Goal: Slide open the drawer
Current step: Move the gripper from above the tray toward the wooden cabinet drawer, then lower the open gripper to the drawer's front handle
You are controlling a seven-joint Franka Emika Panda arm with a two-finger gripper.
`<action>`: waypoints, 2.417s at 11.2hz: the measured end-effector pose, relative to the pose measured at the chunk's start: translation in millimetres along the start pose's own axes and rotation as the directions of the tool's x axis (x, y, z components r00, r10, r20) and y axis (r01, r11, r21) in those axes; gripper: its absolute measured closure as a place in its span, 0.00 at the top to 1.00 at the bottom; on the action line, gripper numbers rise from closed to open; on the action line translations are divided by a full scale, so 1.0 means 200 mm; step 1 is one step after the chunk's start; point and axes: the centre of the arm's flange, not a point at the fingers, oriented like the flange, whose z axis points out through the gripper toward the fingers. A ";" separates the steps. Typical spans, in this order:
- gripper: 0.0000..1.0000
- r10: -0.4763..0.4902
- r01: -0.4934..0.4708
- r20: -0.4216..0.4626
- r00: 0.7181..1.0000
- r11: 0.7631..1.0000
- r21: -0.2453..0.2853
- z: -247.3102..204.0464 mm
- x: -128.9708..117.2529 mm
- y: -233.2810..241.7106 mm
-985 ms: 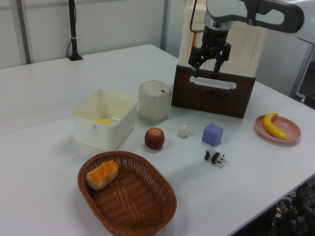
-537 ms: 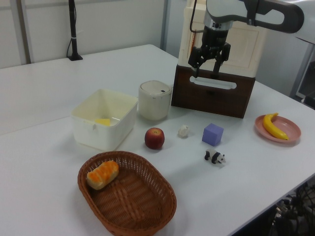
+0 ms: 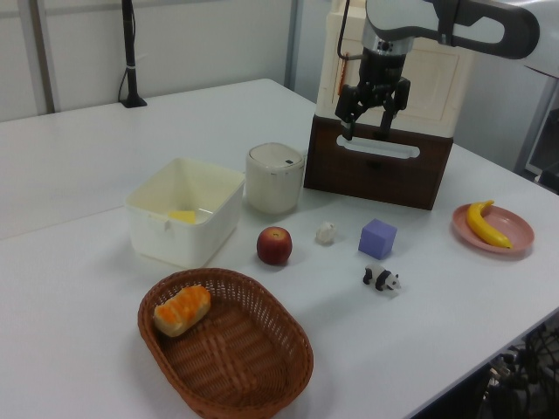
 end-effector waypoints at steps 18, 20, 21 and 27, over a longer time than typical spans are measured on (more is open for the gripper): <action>1.00 -0.447 0.409 -0.136 0.884 0.881 -0.240 0.38 0.37 0.47; 1.00 -0.496 0.458 -0.113 0.861 0.852 -0.254 0.40 0.37 0.57; 1.00 -0.522 0.484 -0.101 0.847 0.835 -0.260 0.40 0.36 0.62; 1.00 -0.573 0.544 -0.035 0.819 0.794 -0.271 0.61 0.42 0.65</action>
